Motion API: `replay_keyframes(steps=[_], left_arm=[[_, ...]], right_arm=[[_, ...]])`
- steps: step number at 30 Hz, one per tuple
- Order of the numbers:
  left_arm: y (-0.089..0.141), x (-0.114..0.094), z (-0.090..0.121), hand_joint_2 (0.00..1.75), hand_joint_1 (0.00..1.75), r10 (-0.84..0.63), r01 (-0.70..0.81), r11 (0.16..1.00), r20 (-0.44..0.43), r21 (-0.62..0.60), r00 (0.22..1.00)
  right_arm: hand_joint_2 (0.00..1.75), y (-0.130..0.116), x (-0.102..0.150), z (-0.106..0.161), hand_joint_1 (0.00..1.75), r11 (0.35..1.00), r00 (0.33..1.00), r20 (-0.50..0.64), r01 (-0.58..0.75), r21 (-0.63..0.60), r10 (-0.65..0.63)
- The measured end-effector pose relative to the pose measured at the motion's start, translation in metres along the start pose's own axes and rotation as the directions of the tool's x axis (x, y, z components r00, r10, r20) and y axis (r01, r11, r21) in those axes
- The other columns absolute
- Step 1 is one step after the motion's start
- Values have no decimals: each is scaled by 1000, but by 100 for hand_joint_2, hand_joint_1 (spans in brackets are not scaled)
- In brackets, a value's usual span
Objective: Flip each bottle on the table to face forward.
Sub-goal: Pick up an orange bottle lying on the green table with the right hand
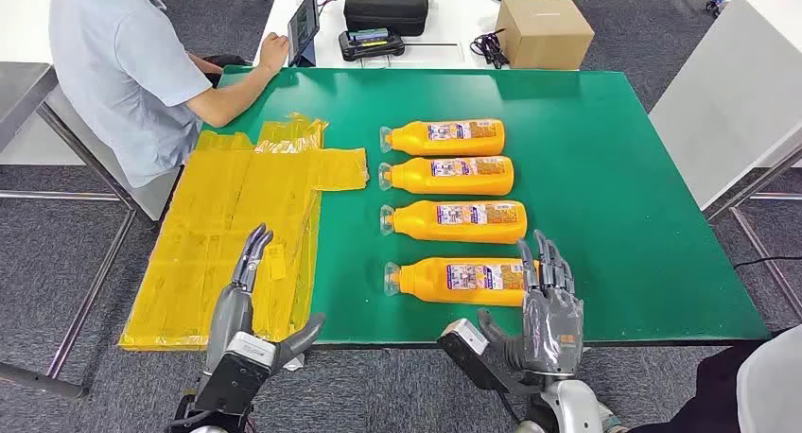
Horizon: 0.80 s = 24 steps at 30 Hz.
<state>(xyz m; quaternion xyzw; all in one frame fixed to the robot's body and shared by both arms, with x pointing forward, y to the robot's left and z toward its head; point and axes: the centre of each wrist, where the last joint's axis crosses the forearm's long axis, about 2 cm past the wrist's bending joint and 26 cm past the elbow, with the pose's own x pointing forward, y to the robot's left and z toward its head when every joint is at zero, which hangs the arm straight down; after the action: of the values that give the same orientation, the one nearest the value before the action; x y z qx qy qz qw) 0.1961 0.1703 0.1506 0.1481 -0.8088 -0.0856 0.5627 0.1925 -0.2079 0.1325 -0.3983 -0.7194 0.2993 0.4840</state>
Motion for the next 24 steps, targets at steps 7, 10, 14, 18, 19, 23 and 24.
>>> replay_keyframes(steps=[7, 10, 14, 18, 19, 23, 24], left_arm=[[-5, 1, -3, 175, 0, 24, -24, 999, 9, -40, 1000], [-9, 2, -6, 175, 0, 32, -31, 997, 16, -68, 999], [-14, 3, -8, 175, 0, 37, -35, 994, 23, -104, 999], [-20, 3, -10, 175, 0, 38, -34, 989, 27, -142, 999], [-21, 3, -10, 175, 0, 37, -33, 988, 28, -149, 999], [-24, 2, -12, 175, 0, 33, -27, 985, 33, -173, 999], [-25, 2, -12, 175, 0, 32, -25, 984, 35, -178, 999]], right_arm=[[175, 13, -10, -10, 0, 992, 996, -36, -74, 103, 78], [175, 19, -16, -16, 0, 983, 993, -38, -101, 152, 108], [175, 27, -23, -20, 0, 970, 990, -32, -132, 206, 141], [175, 35, -30, -24, 0, 954, 987, -34, -144, 261, 159], [175, 37, -32, -25, 0, 951, 987, -36, -143, 273, 159], [175, 44, -39, -29, 0, 939, 981, -41, -166, 301, 187], [175, 45, -40, -30, 0, 936, 979, -43, -179, 304, 201]])
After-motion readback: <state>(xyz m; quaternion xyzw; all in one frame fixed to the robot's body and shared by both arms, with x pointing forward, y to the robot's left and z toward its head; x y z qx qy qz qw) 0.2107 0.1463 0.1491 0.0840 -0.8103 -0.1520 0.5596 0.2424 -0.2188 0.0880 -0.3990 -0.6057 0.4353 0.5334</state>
